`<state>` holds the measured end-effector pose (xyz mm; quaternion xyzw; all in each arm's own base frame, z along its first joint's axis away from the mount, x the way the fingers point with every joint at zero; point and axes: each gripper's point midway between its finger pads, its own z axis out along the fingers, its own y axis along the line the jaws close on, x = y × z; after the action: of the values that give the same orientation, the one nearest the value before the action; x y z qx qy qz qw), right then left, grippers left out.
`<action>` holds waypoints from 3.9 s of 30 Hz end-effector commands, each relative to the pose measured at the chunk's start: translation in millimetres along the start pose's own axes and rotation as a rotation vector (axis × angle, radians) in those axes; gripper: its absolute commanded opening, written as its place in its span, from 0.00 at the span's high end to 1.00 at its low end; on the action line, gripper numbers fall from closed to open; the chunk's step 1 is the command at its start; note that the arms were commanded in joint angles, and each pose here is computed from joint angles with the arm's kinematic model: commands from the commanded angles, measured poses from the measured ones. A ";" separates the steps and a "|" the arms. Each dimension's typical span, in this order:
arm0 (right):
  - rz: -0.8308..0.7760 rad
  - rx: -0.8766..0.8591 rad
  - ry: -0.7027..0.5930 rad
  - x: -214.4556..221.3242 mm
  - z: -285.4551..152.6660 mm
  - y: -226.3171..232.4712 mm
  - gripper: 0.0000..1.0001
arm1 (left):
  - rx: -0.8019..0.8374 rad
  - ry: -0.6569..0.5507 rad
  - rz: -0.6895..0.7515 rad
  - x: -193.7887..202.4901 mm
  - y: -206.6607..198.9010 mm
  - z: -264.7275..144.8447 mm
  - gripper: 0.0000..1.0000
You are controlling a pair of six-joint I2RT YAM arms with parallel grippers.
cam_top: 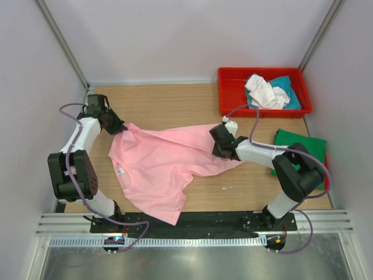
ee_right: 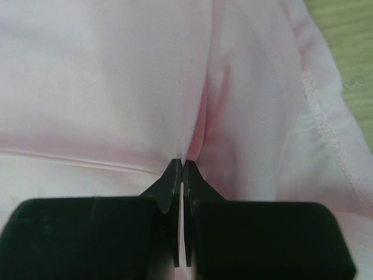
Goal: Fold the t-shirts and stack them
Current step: Flatten the tshirt out
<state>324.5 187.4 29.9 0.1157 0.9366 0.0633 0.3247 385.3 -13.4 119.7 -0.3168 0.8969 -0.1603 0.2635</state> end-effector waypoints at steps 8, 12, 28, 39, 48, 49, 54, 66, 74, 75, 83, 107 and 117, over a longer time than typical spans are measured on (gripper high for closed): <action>0.002 0.012 -0.090 -23.5 -19.4 13.0 0.99 | 0.061 0.001 0.090 21.8 -11.2 -26.7 0.02; -0.040 0.019 -0.084 -33.4 -13.7 21.4 0.99 | 0.025 -0.072 -0.053 43.9 6.8 -65.5 0.00; -0.072 -0.007 -0.056 -46.5 -5.7 21.5 0.99 | 0.027 -0.279 -0.615 79.8 60.7 -62.6 0.16; -0.078 -0.007 -0.065 -55.7 -5.8 23.6 0.99 | 0.017 -0.341 -0.642 55.4 62.5 -25.6 0.29; -0.084 0.011 -0.084 -67.4 -8.0 20.5 0.99 | -0.002 -0.315 -0.642 62.0 68.8 -8.1 0.36; -0.082 0.012 -0.087 -68.8 -7.5 20.7 0.99 | 0.002 -0.304 -0.643 63.8 67.3 -7.1 0.36; -0.082 0.014 -0.086 -69.8 -5.3 21.6 0.99 | -0.014 -0.283 -0.644 68.8 70.9 -0.7 0.40; -0.081 0.024 -0.100 -81.8 -4.5 21.6 0.99 | -0.034 -0.284 -0.643 73.6 79.6 11.1 0.63; -0.081 0.027 -0.113 -90.1 -5.4 22.8 0.99 | -0.034 -0.305 -0.618 62.8 75.7 11.5 0.94; -0.079 0.026 -0.118 -93.5 -5.8 23.6 0.99 | -0.029 -0.312 -0.613 58.8 73.5 10.3 1.00; -0.108 0.017 -0.197 -136.2 -33.3 26.1 0.99 | 0.016 -0.390 -0.361 -7.9 32.9 -45.6 1.00; -0.068 -0.257 -0.802 -317.7 -355.6 22.8 0.99 | 0.492 -0.886 0.266 -81.4 -136.6 -432.7 0.99; -0.083 -0.446 -0.915 -279.2 -472.0 -9.6 0.99 | 0.602 -1.099 0.224 -12.7 -107.5 -551.7 1.00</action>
<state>273.1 91.2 538.8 0.0446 0.6883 0.1702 0.7038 155.1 -20.0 612.7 -0.1595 0.5935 -0.1907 0.7655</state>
